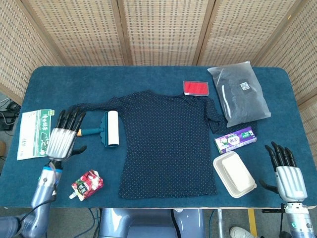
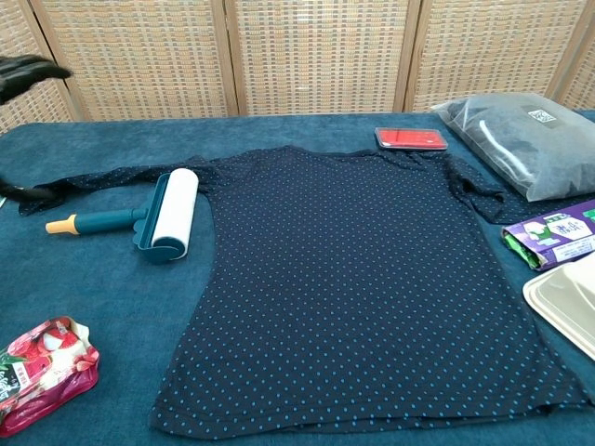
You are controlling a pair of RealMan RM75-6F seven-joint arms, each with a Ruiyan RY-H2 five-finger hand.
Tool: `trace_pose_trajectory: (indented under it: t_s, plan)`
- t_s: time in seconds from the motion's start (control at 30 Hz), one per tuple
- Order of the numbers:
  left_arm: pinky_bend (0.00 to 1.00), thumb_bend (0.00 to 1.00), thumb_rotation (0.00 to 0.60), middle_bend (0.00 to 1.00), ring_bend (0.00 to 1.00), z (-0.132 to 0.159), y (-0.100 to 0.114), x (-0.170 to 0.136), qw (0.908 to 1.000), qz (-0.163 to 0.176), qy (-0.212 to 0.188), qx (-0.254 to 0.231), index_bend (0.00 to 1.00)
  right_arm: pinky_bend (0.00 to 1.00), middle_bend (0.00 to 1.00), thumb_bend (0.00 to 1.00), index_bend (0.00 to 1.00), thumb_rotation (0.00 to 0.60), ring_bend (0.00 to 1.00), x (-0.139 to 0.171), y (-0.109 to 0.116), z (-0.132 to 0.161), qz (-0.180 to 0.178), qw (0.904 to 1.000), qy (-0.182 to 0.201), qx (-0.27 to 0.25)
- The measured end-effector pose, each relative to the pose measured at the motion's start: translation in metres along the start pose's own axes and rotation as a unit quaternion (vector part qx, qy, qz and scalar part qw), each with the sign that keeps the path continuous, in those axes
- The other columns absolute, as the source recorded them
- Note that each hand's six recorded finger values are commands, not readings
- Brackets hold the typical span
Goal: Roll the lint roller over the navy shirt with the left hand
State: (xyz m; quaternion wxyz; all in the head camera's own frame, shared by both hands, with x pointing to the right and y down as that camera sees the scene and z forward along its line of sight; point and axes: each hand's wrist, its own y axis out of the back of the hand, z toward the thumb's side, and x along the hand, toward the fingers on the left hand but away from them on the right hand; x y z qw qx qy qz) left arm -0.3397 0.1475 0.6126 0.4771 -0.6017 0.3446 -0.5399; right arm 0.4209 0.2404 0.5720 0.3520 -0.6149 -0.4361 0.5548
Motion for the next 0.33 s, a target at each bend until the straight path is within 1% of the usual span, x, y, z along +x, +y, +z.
trace_pose_trajectory:
  t_s: [0.03, 0.13, 0.33]
  plan:
    - [0.00, 0.13, 0.600, 0.00, 0.00, -0.007, -0.002, -0.014, 1.0000, -0.004, 0.009, -0.002, 0.00, 0.00, 0.00, 0.13, 0.00, 0.600, 0.00, 0.000, 0.001, 0.001, -0.002, 1.0000, 0.001, -0.001]
    - [0.00, 0.13, 0.600, 0.00, 0.00, -0.021, -0.006, -0.040, 0.9994, -0.013, 0.030, -0.010, 0.00, 0.00, 0.00, 0.13, 0.00, 0.600, 0.00, 0.001, 0.005, 0.004, -0.007, 1.0000, 0.005, -0.001]
    - [0.00, 0.13, 0.600, 0.00, 0.00, -0.037, -0.014, -0.077, 0.9982, -0.032, 0.048, -0.019, 0.00, 0.00, 0.00, 0.13, 0.00, 0.600, 0.00, 0.005, 0.010, 0.007, -0.016, 0.9998, 0.009, 0.002]
